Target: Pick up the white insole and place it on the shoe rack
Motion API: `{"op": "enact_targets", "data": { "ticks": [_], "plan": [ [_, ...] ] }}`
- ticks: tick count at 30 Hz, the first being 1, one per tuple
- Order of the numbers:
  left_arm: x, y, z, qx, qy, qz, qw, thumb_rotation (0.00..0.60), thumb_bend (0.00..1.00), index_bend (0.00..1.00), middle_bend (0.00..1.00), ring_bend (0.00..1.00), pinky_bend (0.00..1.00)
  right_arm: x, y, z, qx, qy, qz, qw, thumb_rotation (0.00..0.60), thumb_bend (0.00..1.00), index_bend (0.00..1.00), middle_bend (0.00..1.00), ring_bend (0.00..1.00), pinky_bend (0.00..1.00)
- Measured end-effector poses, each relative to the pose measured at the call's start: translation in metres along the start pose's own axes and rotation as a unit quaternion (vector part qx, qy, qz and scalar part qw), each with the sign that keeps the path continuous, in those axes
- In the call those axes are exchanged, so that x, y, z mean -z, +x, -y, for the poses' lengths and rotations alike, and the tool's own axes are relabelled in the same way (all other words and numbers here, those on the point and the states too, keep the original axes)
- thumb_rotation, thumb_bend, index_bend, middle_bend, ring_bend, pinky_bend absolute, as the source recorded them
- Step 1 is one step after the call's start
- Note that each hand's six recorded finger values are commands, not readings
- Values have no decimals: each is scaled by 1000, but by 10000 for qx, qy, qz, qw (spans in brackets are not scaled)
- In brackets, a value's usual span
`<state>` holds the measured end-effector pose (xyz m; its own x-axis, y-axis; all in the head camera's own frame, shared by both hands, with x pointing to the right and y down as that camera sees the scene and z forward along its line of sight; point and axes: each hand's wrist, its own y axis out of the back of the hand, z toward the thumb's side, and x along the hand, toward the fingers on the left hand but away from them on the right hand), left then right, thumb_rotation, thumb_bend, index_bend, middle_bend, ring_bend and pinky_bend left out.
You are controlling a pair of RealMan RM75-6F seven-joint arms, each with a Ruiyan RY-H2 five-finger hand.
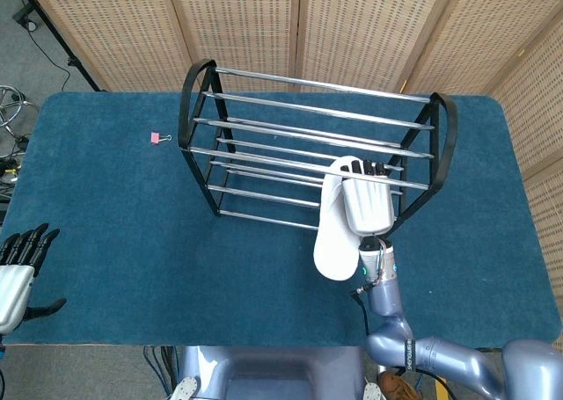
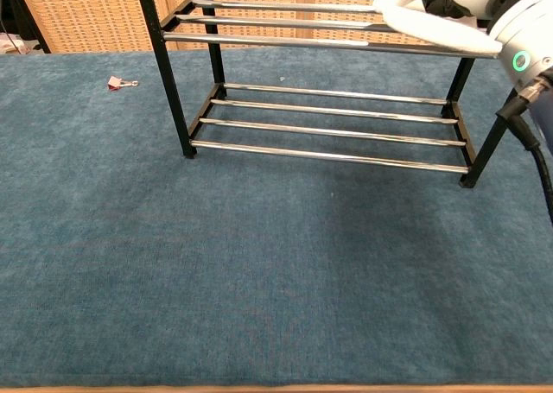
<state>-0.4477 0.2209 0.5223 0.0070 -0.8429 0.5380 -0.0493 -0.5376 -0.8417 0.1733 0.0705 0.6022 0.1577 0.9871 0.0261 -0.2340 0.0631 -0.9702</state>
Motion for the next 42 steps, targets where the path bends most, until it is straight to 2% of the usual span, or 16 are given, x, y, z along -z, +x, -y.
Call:
{"op": "enact_targets", "data": {
  "ticks": [11, 26, 42],
  "plan": [
    [2, 2, 0, 13, -25, -42, 10000, 600, 0, 0, 0, 0, 0, -4, -16, 1, -80, -90, 224, 9997, 600, 695, 636, 573, 524, 580],
    [7, 4, -5, 12, -165, -88, 9998, 600, 0, 0, 0, 0, 0, -17, -42, -6, -114, -104, 309, 9994, 600, 695, 635, 573, 524, 580],
    [11, 8, -4, 68, -221, -152, 9996, 600, 0, 0, 0, 0, 0, -13, -60, 9, -310, -91, 500, 9982, 600, 695, 634, 573, 524, 580]
  ]
}}
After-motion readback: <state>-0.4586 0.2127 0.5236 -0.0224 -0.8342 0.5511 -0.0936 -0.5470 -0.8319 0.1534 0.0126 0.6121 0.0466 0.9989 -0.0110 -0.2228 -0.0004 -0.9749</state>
